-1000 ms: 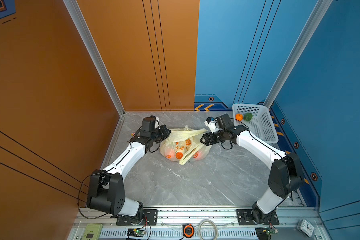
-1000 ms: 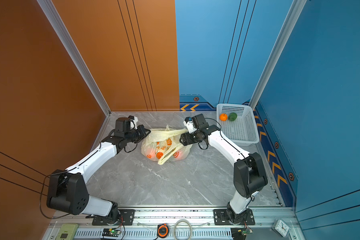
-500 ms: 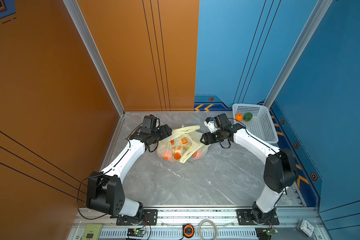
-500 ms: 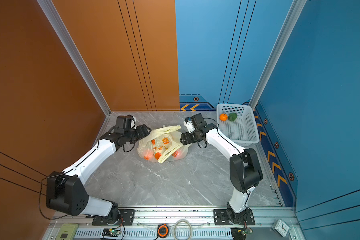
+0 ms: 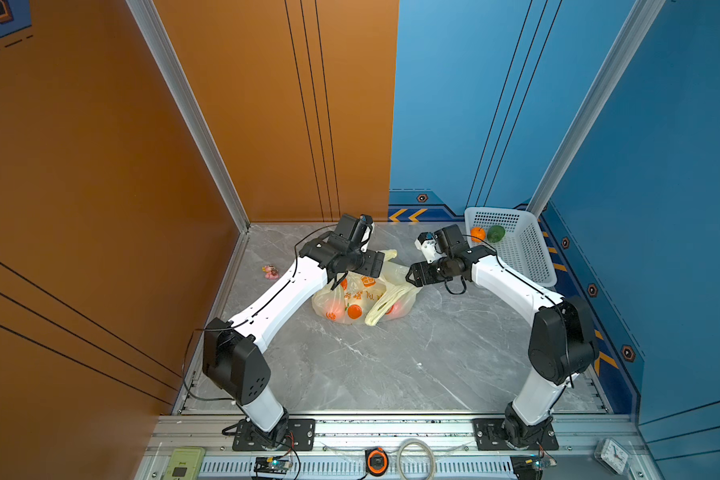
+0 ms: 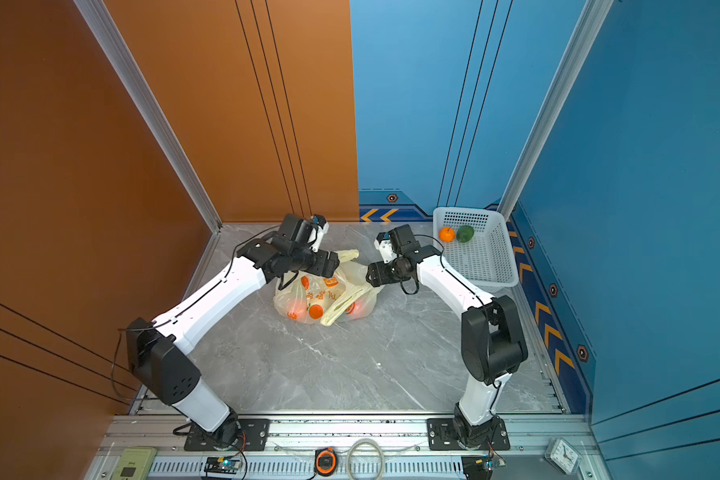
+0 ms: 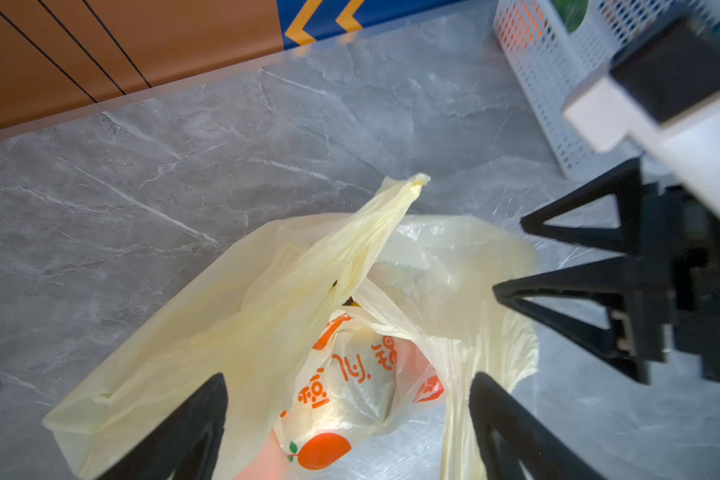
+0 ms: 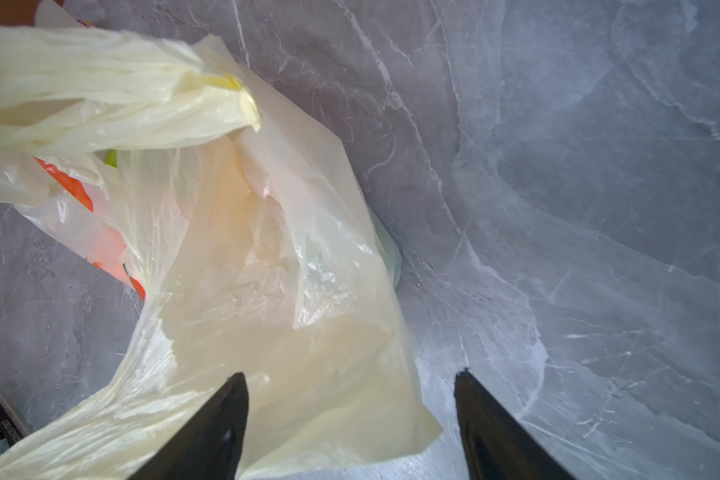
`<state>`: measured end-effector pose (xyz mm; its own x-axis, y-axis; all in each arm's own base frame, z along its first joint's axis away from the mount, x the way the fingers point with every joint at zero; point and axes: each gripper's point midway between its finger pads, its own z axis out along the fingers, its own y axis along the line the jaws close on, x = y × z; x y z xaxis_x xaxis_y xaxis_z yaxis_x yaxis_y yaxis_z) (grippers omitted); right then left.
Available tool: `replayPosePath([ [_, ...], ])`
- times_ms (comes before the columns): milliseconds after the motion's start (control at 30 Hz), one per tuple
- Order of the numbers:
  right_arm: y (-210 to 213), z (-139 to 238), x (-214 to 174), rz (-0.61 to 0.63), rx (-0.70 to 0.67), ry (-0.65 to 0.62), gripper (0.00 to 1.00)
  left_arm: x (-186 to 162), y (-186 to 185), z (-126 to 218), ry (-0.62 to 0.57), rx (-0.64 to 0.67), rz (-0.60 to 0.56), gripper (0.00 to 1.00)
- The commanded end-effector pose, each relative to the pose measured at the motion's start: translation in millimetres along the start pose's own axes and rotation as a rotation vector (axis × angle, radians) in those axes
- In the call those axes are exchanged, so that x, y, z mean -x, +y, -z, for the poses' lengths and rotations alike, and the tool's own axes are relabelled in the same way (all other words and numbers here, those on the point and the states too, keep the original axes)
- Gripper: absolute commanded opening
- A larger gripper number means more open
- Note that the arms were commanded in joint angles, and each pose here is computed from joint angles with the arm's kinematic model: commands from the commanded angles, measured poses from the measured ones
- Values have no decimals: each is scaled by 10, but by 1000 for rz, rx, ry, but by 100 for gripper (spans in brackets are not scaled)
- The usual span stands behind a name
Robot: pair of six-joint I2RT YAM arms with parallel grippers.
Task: Untie the knot of the plastic bag and take out the fruit
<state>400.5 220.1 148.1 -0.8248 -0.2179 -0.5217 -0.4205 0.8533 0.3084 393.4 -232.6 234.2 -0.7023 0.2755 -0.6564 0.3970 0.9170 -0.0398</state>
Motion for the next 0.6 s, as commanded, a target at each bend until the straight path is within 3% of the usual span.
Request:
replayPosePath([
  [0, -6, -15, -69, -20, 16, 28, 79, -70, 154, 15, 73, 147, -164, 93],
  [167, -7, 0, -55, -23, 19, 23, 79, -4, 297, -48, 75, 289, -223, 91],
  [400, -39, 37, -38, -33, 13, 12, 79, -191, 521, -278, 161, 411, -290, 88],
  [500, -50, 53, -28, -36, 11, 6, 79, -190, 627, -336, 164, 441, -277, 76],
  [567, -49, 55, -27, -39, 15, 7, 79, -157, 686, -352, 146, 430, -241, 62],
])
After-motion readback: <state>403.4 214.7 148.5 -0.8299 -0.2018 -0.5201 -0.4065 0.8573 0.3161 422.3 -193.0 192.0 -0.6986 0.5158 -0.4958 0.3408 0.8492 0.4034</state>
